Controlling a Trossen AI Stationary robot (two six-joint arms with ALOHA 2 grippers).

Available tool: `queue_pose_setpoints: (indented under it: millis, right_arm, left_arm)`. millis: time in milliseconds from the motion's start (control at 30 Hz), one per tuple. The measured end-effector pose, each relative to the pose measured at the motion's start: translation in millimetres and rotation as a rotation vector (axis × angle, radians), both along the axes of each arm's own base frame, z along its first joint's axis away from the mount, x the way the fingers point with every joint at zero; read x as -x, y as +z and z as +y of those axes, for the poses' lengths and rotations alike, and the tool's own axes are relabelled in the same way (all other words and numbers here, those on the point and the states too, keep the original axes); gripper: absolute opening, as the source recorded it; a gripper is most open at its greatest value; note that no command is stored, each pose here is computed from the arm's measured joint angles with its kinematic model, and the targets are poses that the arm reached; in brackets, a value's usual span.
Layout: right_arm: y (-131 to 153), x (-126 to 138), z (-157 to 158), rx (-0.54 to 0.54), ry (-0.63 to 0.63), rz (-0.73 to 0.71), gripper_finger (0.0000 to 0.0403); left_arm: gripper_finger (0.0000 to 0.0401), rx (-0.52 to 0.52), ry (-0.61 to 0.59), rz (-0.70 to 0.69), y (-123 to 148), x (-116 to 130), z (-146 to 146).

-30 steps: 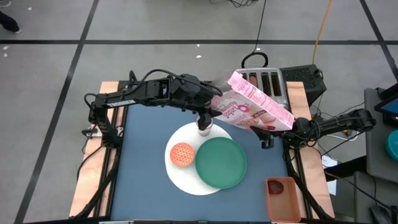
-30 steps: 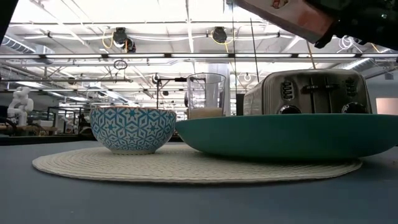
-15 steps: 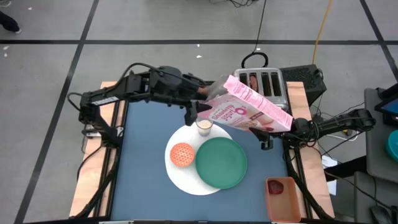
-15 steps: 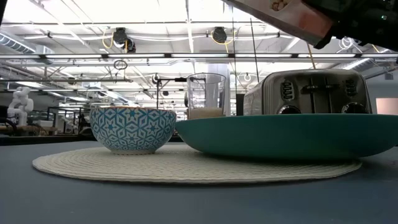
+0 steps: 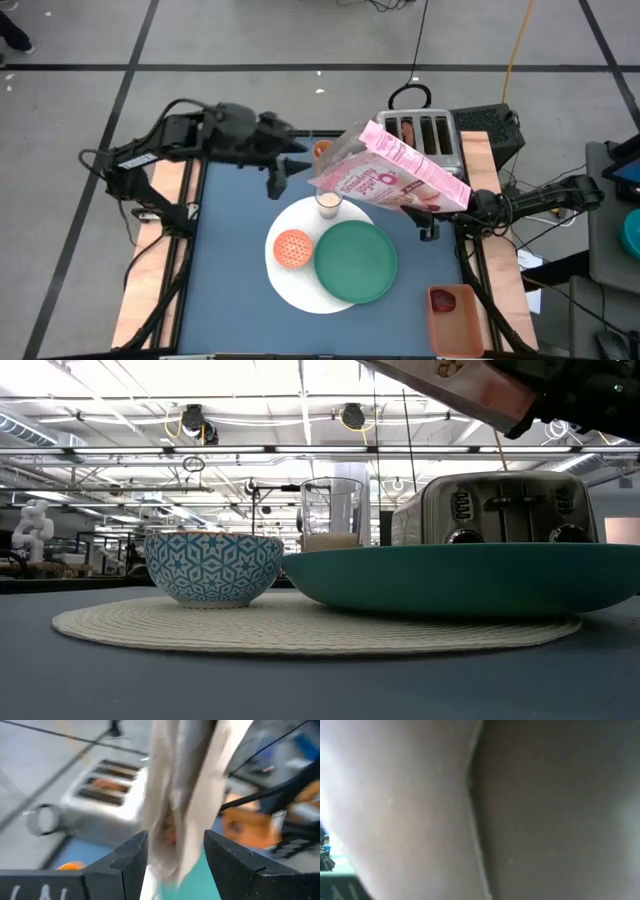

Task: Arrange a breakfast setting
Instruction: Pour the cereal from the cereal box into the orange bowl

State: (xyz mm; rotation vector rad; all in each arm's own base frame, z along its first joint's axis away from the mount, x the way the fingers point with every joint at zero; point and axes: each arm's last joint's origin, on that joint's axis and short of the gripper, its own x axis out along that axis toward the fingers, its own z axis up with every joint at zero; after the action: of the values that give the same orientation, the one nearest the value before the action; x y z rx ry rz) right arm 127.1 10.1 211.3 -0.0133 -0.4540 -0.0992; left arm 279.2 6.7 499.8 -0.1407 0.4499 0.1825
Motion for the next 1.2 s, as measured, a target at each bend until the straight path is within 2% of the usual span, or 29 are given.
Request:
queue_pose_setpoints:
  millis: [100,233,400,567,667,800,933,1200]
  right_arm:
    - [-0.2,0.0,0.0,0.0,0.0,0.002,0.0215]
    - [-0.1,0.2,0.0,0.0,0.0,0.002,0.0215]
    - [0.2,0.5,-0.1,-0.002,0.0,-0.001,0.0215]
    - [0.5,0.6,0.5,-0.029,0.038,-0.008,0.0215]
    - [0.6,0.6,1.4,-0.027,0.072,-0.01,0.0215]
    - [0.3,0.3,2.2,-0.012,0.094,-0.007,0.0215]
    - [-2.5,-1.1,2.5,-0.029,0.107,0.023,0.0215]
    - [-10.5,-4.3,5.2,-0.098,0.223,0.111,0.0215]
  left_arm:
    - [0.0198,-0.069,0.071,0.063,-0.9,15.7,-16.7]
    - [0.0198,-0.134,0.098,0.127,-17.1,26.2,-35.9]
    - [0.0198,-0.137,0.087,0.176,-71.3,41.1,-40.4]
    - [0.0198,-0.069,0.128,0.039,-129.3,71.9,-31.5]
    - [0.0198,-0.013,0.149,-0.059,-155.3,95.9,-26.9]
    - [0.0198,0.07,0.182,-0.114,-188.8,117.8,-22.9]
    - [0.0198,0.117,0.2,-0.143,-206.9,127.3,-21.2]
    - [0.0198,0.071,0.176,-0.159,-220.3,125.5,-21.5]
